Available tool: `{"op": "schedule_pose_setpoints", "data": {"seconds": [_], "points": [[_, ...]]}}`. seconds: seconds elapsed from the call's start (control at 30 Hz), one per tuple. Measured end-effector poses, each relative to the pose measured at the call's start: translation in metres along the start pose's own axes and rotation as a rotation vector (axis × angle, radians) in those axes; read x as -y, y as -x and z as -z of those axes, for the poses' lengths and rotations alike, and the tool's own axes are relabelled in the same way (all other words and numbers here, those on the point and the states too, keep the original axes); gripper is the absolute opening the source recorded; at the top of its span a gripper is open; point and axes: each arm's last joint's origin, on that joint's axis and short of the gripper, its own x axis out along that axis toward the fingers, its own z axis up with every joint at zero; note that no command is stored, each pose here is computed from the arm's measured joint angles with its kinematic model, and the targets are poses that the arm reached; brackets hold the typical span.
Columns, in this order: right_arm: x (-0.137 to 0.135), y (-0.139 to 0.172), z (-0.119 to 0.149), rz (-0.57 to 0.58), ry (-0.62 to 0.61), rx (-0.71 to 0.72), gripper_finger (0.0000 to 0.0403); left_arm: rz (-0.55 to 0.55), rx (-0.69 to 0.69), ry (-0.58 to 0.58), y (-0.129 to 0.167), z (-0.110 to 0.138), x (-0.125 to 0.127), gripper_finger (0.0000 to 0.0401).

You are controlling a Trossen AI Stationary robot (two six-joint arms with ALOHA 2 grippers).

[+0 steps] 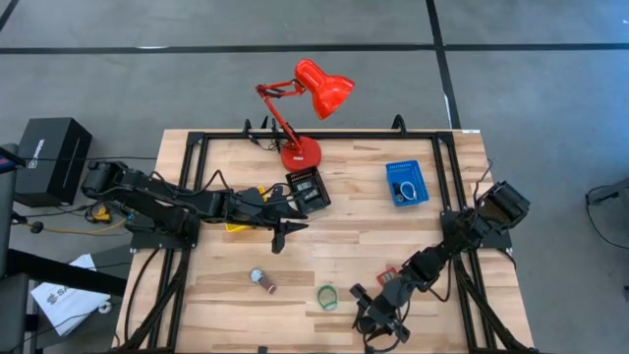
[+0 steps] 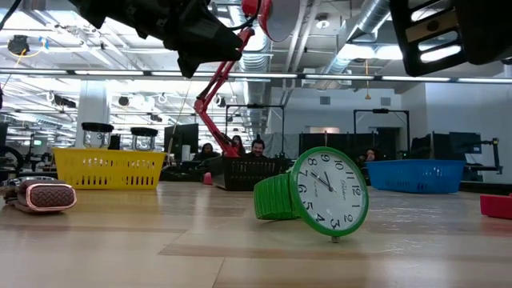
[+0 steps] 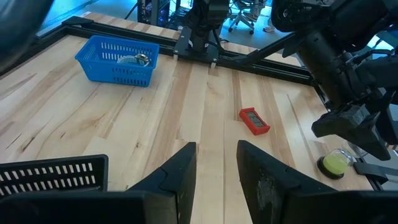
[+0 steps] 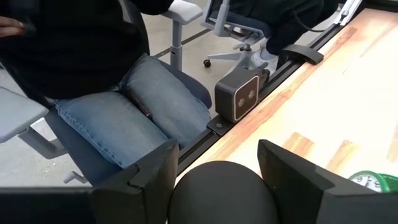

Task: Pick & Place Office items
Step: Put the green hourglass into the yellow bin

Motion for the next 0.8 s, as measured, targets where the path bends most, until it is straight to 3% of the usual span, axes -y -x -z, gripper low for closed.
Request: {"op": "schedule_pose_setpoints", "data": {"seconds": [0.17, 0.43, 0.8], "points": [[0.0, 0.0, 0.0, 0.0, 0.001, 0.0, 0.0196, 0.0, 0.0, 0.0, 0.0, 0.0, -0.0001, 0.011], [-0.0004, -0.0001, 0.0012, 0.0, -0.001, -0.013, 0.0256, 0.0, 0.0, 0.0, 0.0, 0.0, 0.0, 0.011], [-0.0003, 0.0, 0.0024, 0.002, -0.004, -0.025, 0.0236, 0.0, 0.0, 0.0, 0.0, 0.0, 0.0, 0.011]]}}
